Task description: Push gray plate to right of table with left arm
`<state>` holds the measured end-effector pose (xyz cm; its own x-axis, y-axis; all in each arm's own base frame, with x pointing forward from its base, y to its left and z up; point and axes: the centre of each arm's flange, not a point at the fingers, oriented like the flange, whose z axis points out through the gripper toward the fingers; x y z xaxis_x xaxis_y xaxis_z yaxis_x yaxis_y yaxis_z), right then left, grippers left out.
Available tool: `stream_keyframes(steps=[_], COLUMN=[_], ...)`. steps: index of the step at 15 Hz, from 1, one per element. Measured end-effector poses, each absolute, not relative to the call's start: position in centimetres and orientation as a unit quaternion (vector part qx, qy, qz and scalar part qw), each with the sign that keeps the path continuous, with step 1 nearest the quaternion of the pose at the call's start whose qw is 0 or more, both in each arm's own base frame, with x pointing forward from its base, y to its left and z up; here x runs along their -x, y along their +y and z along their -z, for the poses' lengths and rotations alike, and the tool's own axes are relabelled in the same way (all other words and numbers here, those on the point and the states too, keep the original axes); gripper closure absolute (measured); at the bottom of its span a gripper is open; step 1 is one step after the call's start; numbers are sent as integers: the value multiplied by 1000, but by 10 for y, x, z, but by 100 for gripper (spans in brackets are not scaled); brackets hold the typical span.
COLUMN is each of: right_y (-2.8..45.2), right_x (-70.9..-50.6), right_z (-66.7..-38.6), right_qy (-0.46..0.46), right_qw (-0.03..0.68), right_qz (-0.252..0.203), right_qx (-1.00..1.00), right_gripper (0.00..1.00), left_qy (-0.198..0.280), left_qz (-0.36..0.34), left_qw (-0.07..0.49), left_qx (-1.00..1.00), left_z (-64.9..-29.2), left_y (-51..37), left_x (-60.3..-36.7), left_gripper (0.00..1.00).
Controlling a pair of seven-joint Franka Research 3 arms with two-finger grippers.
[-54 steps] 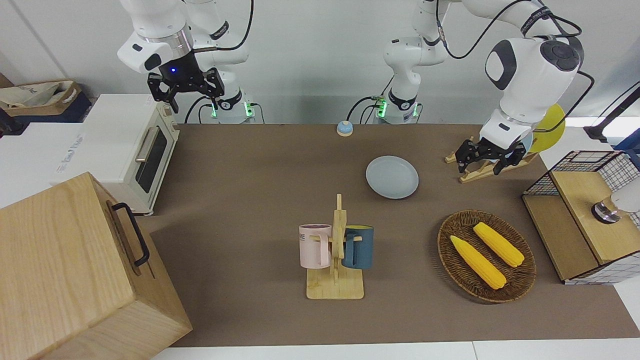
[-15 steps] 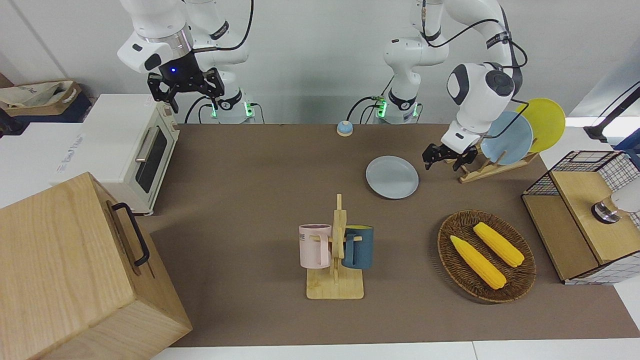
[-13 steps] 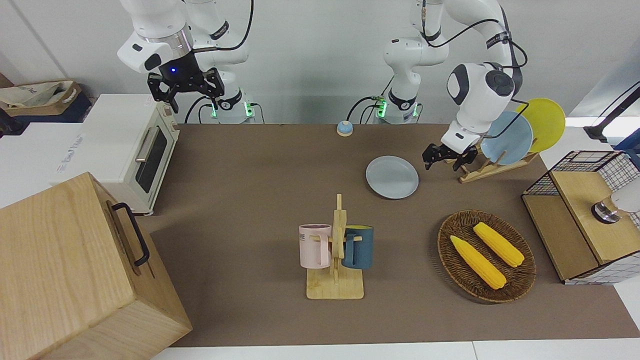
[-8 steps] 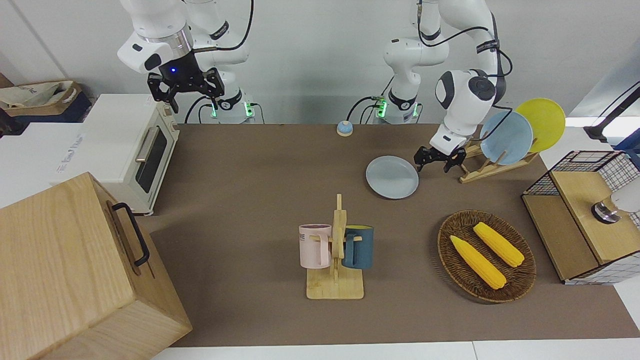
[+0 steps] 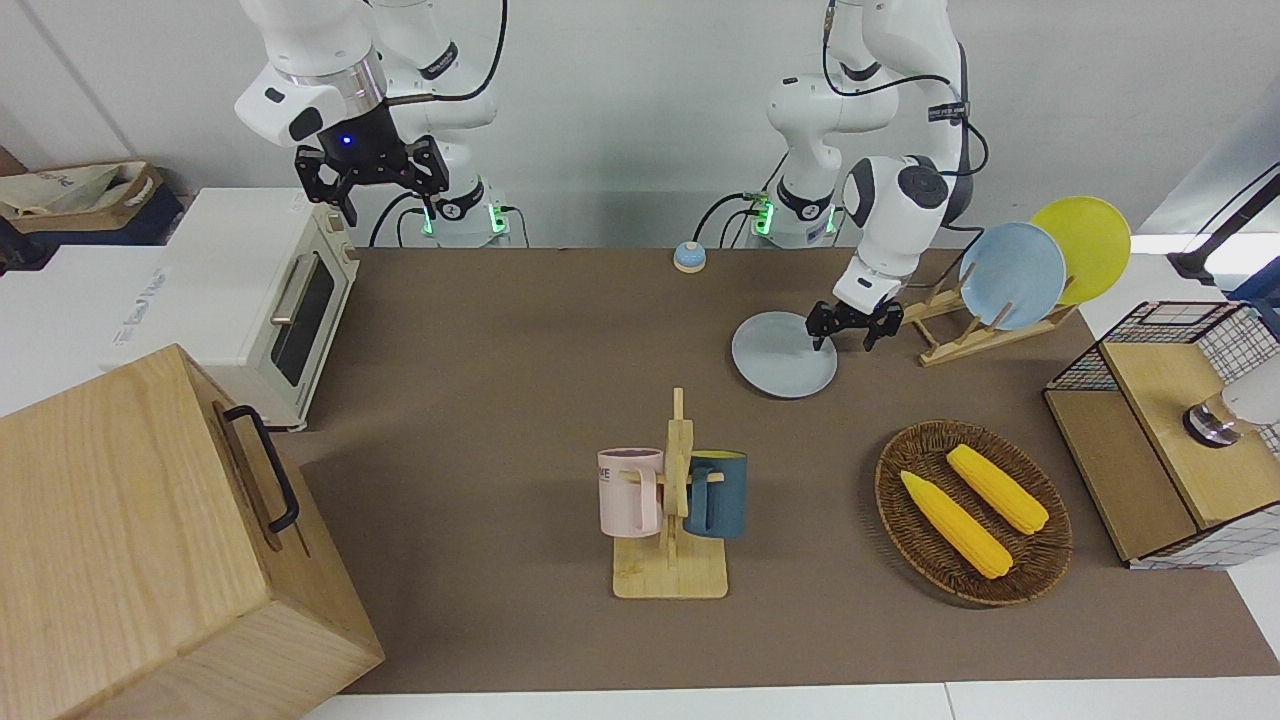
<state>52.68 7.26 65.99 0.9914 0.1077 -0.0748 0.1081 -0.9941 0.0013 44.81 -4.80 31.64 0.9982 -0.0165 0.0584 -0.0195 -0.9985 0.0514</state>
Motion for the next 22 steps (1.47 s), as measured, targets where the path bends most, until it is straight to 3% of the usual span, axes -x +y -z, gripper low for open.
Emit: stream_keyframes(steps=[14, 21, 22], right_y=[73, 73, 73], right_x=[-527, -527, -527], right_z=[-660, -660, -660], right_qy=[54, 54, 54], right_qw=[3, 3, 3], right_qz=[37, 37, 37], right_qx=[-998, -998, -998], right_gripper=[1, 1, 1], left_qy=[-12, -6, -5], left_qz=[-29, -30, -32], left_qw=[26, 27, 27], left_qx=[-999, -999, -999], left_z=[-298, -296, -297], left_y=[-61, -63, -62], left_x=[-441, -442, -442], left_gripper=[7, 81, 87])
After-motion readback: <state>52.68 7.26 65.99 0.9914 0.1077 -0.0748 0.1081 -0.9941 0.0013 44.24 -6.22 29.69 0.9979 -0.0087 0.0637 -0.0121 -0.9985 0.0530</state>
